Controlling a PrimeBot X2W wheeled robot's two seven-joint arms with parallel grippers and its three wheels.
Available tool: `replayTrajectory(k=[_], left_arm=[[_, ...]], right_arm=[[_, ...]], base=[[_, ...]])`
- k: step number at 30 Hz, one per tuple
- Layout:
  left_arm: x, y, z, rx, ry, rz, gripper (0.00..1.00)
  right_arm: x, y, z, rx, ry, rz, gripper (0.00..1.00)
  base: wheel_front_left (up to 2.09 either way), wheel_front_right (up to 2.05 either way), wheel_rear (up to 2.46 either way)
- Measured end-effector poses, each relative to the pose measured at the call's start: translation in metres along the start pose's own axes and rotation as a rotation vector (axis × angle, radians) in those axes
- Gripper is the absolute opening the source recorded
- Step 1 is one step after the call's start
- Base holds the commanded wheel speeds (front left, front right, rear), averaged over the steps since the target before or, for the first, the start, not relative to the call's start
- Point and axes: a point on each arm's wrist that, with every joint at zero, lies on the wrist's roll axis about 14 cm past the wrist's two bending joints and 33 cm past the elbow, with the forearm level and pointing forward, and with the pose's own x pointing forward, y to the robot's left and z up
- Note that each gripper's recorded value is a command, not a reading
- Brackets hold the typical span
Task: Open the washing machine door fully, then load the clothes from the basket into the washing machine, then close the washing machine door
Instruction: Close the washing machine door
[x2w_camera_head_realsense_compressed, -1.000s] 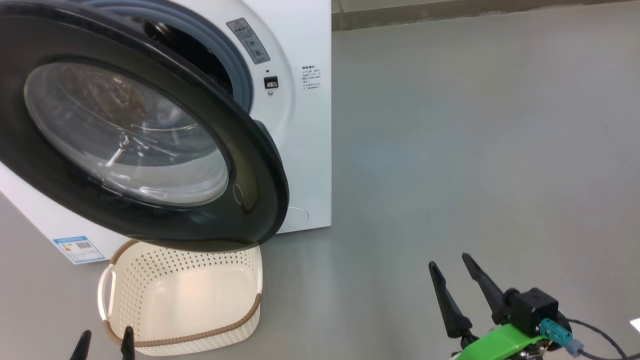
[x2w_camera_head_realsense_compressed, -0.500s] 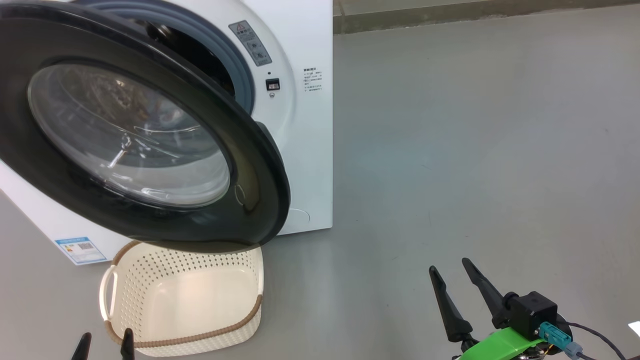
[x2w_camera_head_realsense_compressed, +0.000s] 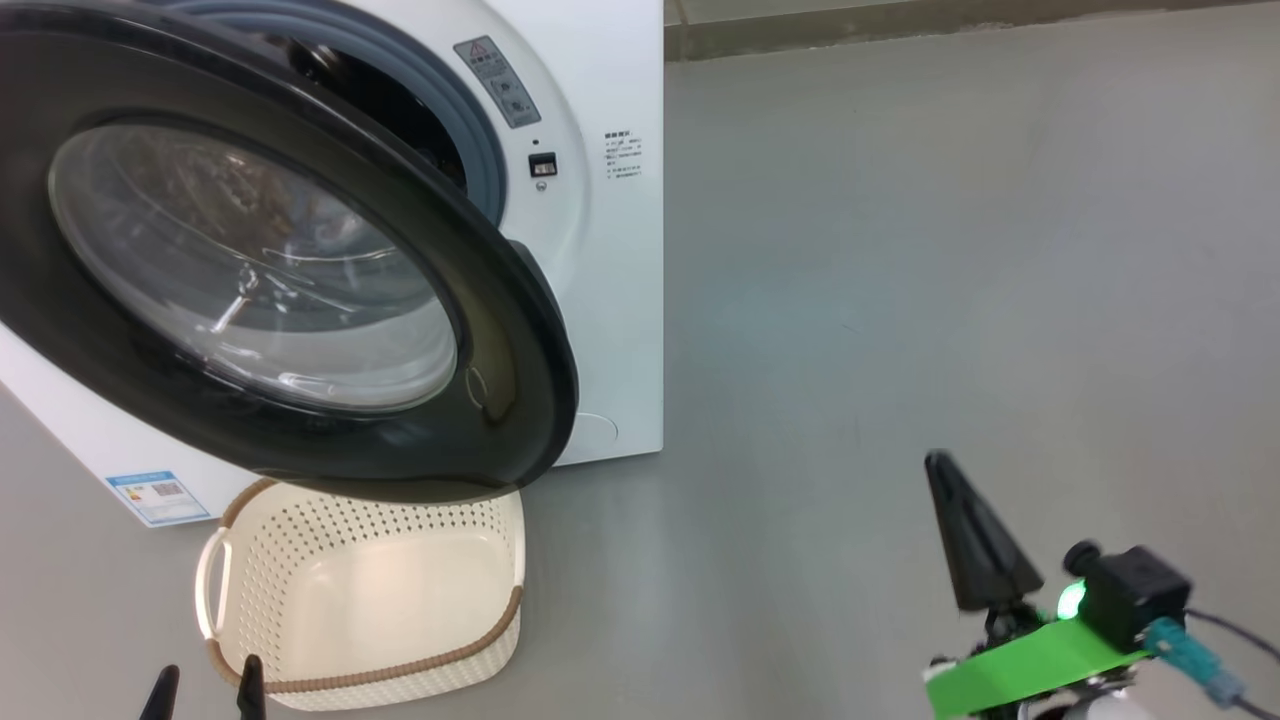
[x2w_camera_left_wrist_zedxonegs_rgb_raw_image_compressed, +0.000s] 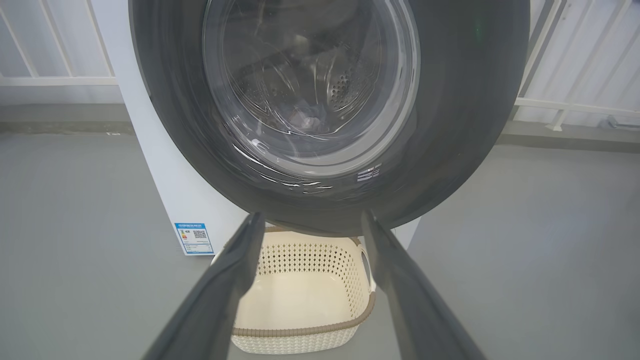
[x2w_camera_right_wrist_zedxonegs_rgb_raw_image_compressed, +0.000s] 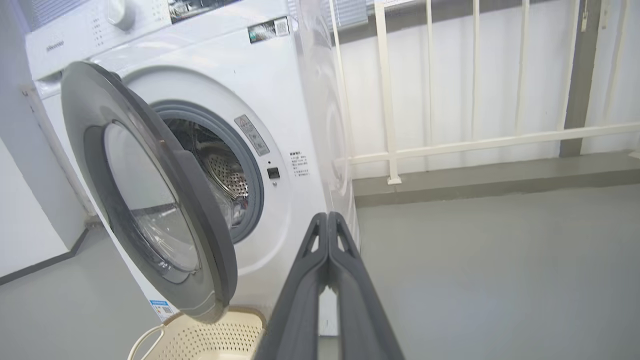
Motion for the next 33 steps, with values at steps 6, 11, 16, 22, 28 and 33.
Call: replayTrajectory(k=[6, 11, 16, 22, 28, 33], left_arm=[[0.001, -0.002, -0.003, -0.019, 0.01, -0.003, 1.0], [-0.002, -0.001, -0.004, -0.03, 0.012, 0.004, 1.0], [-0.005, 0.003, -0.005, -0.04, 0.013, 0.02, 1.0], [-0.012, 0.01, -0.006, -0.049, 0.016, 0.048, 1.0], [-0.012, 0.016, -0.004, -0.068, 0.008, 0.076, 1.0], [-0.002, 0.014, -0.001, -0.077, -0.003, 0.075, 1.0]], right_arm=[[0.017, 0.042, 0.071, 0.03, -0.227, 0.132, 0.0], [0.02, 0.087, 0.108, 0.033, -0.346, 0.281, 0.0], [0.016, 0.128, 0.115, 0.011, -0.372, 0.438, 0.0], [0.01, 0.174, 0.104, 0.013, -0.344, 0.619, 0.0], [0.013, 0.201, 0.068, 0.028, -0.236, 0.734, 0.0], [0.019, 0.217, 0.024, 0.032, -0.108, 0.813, 0.0]], base=[[0.0, 0.0, 0.0], [0.0, 0.0, 0.0], [0.0, 0.0, 0.0], [0.0, 0.0, 0.0], [0.0, 0.0, 0.0], [0.0, 0.0, 0.0]])
